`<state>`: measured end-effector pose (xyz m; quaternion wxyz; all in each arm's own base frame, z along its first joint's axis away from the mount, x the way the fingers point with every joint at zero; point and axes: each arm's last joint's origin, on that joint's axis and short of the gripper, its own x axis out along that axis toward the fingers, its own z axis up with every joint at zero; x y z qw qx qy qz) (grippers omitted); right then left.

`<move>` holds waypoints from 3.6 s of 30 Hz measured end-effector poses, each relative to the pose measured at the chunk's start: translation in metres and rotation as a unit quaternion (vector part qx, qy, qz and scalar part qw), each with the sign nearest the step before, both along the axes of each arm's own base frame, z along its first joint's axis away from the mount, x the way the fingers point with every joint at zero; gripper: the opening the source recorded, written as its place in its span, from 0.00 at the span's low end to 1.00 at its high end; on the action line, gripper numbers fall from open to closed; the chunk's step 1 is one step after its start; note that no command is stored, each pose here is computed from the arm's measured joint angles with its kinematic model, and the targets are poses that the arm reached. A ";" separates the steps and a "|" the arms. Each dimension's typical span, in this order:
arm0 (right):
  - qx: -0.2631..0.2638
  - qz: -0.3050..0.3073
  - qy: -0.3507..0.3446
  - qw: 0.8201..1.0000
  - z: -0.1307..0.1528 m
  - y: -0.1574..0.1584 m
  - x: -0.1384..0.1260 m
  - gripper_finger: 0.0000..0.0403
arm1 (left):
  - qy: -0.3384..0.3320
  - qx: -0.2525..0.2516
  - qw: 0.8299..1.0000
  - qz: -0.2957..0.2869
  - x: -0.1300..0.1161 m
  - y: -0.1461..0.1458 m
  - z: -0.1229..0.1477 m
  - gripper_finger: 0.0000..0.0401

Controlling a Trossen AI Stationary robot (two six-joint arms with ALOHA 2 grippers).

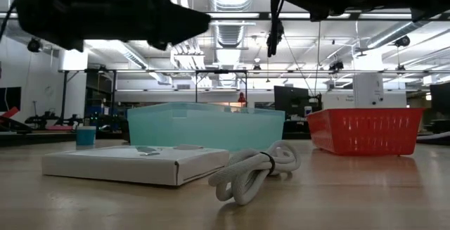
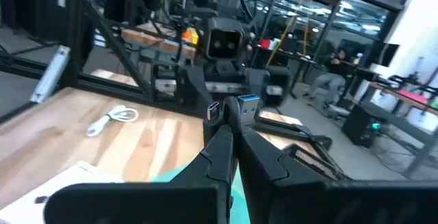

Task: Pick and place items into bin
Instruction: Put the black charger cable into the green bin

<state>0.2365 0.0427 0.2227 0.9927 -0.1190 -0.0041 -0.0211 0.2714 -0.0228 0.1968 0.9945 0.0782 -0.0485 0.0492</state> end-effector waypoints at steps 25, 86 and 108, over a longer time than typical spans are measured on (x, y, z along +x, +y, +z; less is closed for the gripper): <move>-0.001 0.003 -0.006 1.000 0.004 0.001 0.002 0.02 | -0.003 0.003 0.997 -0.072 0.090 -0.014 -0.008 0.53; 0.021 -0.056 0.017 0.998 0.007 -0.002 0.003 0.37 | 0.071 0.070 0.993 -0.064 0.075 -0.012 0.008 0.03; 0.042 -0.049 0.148 0.987 -0.021 0.001 -0.017 0.37 | 0.112 0.005 0.994 -0.015 0.058 -0.008 0.018 0.03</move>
